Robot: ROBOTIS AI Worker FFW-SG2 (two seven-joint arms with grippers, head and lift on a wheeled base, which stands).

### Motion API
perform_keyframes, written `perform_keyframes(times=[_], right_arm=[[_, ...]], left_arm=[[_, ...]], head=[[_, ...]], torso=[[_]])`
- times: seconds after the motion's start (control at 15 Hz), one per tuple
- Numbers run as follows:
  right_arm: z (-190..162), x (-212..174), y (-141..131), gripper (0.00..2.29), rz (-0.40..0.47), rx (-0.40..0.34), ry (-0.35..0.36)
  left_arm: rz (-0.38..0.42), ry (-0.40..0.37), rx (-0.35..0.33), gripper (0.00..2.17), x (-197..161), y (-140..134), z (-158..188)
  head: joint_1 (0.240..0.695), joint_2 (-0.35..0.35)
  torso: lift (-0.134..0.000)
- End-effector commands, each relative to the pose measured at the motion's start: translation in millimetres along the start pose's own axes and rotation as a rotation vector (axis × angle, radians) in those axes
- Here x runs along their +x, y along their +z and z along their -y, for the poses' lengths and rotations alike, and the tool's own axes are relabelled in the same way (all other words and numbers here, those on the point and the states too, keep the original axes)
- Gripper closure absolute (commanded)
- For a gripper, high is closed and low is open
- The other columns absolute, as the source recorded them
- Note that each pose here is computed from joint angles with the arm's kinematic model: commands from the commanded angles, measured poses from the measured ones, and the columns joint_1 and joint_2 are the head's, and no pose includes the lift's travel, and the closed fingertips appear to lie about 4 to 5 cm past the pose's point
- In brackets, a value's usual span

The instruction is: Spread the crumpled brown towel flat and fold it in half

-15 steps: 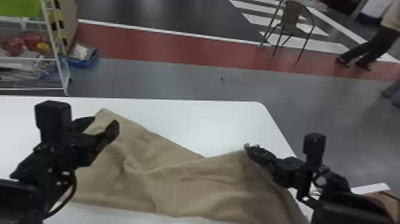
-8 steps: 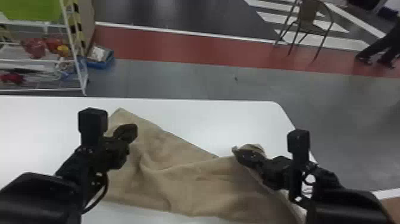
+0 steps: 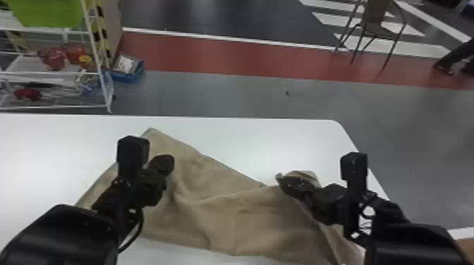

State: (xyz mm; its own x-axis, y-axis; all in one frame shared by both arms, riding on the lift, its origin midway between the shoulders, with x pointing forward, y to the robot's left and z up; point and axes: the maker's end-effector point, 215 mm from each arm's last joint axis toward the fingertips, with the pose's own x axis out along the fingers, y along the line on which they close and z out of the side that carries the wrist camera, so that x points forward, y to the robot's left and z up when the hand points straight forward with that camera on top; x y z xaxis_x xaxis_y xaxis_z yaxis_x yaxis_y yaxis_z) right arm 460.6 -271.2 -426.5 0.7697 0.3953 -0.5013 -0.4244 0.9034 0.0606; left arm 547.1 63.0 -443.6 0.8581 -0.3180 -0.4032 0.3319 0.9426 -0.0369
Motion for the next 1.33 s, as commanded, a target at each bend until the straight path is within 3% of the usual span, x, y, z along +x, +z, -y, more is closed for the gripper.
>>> perform_keyframes(times=[0.0,0.87,1.27], right_arm=[[2.3,-0.9,-0.9,1.12,0.003,0.003,-0.003],[5.1,4.0,4.5,1.12,0.014,0.003,-0.001],[0.8,8.2,8.8,1.12,0.014,-0.001,0.008]], left_arm=[[-0.008,0.008,0.008,1.79,1.2,-4.0,-0.3],[-0.071,0.085,0.060,1.79,-2.1,-28.6,-26.1],[-0.096,0.143,0.019,1.79,-21.2,-51.9,-62.9]], head=[[0.695,-0.225],[0.695,-0.205],[0.695,-0.173]], torso=[[-0.122],[-0.122],[-0.122]])
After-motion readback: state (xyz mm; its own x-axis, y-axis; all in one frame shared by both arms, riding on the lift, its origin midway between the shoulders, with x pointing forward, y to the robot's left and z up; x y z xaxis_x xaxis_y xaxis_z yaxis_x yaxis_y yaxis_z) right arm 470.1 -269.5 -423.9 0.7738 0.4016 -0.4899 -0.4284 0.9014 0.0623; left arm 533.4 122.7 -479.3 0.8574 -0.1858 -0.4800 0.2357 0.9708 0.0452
